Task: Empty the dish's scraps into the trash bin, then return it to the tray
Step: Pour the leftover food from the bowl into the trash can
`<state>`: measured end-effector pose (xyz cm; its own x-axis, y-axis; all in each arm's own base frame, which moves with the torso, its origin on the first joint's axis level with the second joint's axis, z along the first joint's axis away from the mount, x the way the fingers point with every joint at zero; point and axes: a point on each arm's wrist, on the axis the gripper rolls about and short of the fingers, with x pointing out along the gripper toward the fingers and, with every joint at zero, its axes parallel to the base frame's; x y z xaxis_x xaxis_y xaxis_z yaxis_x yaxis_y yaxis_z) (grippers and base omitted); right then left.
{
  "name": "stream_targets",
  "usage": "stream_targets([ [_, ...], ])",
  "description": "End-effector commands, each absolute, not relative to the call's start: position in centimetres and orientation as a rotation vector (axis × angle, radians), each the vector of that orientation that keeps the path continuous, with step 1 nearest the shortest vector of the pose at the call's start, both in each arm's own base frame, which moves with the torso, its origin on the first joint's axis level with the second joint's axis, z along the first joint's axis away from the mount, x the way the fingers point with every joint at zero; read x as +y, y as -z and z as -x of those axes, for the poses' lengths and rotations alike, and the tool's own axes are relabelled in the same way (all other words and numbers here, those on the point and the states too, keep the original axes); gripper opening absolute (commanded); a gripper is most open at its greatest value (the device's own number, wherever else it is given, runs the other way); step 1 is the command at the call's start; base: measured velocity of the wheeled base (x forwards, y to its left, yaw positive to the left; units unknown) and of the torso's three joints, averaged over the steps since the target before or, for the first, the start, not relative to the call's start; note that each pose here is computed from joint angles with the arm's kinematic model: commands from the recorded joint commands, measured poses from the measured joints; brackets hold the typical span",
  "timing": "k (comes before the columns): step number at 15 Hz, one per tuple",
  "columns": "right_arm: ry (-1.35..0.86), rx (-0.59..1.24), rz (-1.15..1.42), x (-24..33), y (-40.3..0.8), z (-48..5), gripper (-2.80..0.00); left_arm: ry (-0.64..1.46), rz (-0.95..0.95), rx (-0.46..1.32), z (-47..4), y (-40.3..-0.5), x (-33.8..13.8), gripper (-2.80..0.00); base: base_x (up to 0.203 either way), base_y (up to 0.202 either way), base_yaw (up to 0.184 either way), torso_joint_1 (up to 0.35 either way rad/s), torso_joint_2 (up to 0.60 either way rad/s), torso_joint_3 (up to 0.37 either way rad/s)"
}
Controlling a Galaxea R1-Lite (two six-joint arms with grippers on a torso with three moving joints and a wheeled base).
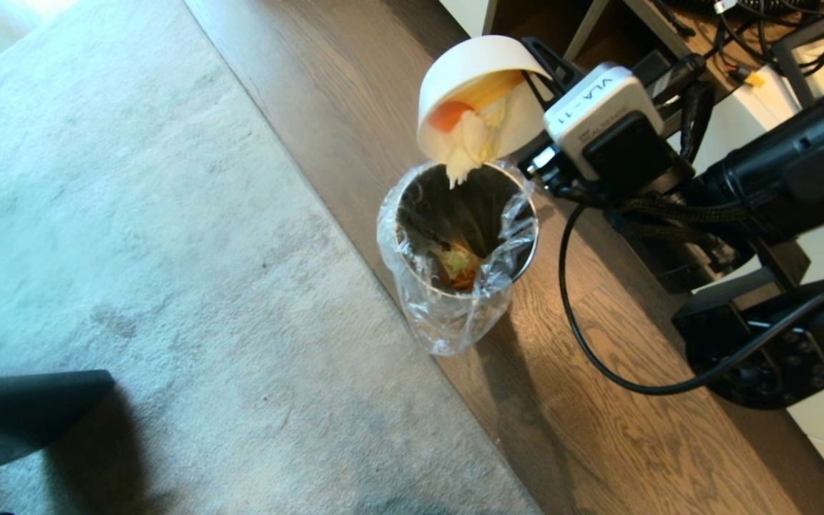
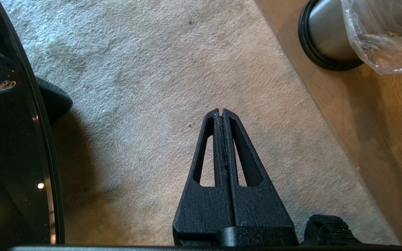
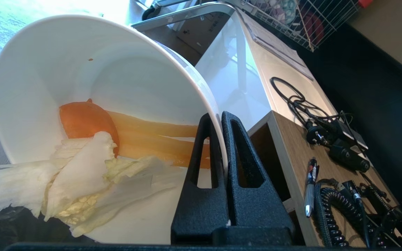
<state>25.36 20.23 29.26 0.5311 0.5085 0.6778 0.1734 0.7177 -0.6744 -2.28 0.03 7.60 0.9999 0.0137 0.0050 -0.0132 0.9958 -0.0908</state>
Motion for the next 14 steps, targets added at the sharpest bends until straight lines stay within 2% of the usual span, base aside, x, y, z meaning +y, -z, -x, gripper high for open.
stream_targets([
  [1,-0.187,-1.06,0.759,19.9,-30.0,-24.9,-2.8,-0.014,0.092,-0.007,2.3,-7.6,0.0,-2.8,0.0,0.0,0.0,0.0,0.0,0.0],
  [14,-0.187,-1.17,0.698,18.9,-32.9,-21.8,-2.8,-0.014,0.092,-0.007,2.3,-7.6,0.0,-2.8,0.0,0.0,0.0,0.0,0.0,0.0],
])
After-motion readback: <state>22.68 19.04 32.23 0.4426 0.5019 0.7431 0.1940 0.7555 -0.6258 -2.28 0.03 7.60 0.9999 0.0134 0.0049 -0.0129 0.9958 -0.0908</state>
